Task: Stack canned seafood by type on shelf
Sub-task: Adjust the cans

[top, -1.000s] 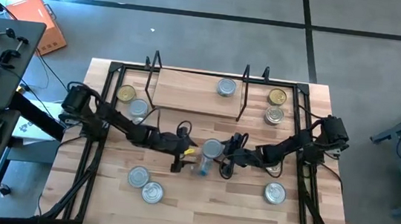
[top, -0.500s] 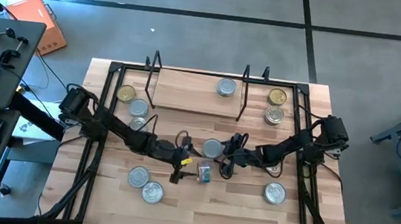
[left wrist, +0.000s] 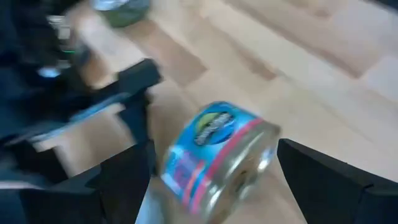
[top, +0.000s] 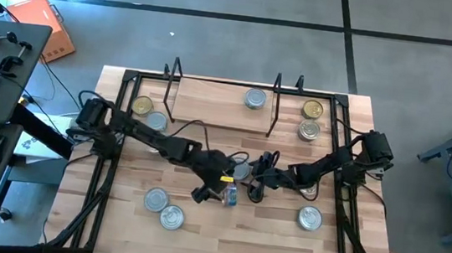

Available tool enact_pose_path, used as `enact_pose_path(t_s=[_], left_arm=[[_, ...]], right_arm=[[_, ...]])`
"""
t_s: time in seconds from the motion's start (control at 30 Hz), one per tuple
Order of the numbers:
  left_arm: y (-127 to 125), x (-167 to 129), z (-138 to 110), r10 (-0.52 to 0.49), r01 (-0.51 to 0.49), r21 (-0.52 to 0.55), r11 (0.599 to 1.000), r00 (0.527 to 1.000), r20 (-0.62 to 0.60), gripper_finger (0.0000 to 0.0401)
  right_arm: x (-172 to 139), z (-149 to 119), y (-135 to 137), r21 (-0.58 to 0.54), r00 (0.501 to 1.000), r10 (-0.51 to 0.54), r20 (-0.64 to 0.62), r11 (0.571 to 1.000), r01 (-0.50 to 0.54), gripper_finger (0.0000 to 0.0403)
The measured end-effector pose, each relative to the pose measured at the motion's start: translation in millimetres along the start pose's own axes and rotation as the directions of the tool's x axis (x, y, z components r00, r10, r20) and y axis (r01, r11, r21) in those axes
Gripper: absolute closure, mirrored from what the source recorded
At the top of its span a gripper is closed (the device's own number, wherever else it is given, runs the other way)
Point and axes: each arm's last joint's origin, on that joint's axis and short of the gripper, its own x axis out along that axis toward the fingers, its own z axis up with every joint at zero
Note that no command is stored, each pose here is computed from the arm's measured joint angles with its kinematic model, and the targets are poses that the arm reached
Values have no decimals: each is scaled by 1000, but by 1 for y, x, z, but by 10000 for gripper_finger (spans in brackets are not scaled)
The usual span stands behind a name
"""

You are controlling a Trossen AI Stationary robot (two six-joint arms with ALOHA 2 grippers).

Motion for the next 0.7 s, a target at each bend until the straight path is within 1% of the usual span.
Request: enact_pose_path(t_s=[0.07, 0.2, 0.37, 0.47, 0.57, 0.63, 0.7], left_arm=[[1, 8, -4, -40, 40, -9, 999, 999, 1, 66], [5, 21, -4, -60, 60, 0, 998, 998, 18, 66], [7, 34, -7, -95, 95, -18, 995, 995, -8, 66], [7, 36, -5, -94, 94, -13, 996, 996, 6, 66], [5, 36, -5, -97, 97, -43, 994, 995, -11, 66], [4, 34, -3, -81, 80, -64, 995, 996, -20, 66], [3, 29, 4, -48, 47, -63, 997, 999, -16, 66]], right_arm=[[0, 0, 0, 5, 1000, 8, -6, 1000, -8, 29], [0, 0, 0, 6, 1000, 14, -8, 1000, -14, 29], [0, 0, 1, 14, 1000, 18, -5, 1000, -18, 29], [0, -1, 0, 14, 1000, 19, -9, 1000, -19, 29], [0, -1, 0, 22, 1000, 18, -12, 1000, -18, 29], [0, -1, 0, 28, 1000, 18, -12, 999, -18, 29], [0, -1, 0, 27, 1000, 17, -14, 999, -17, 29]])
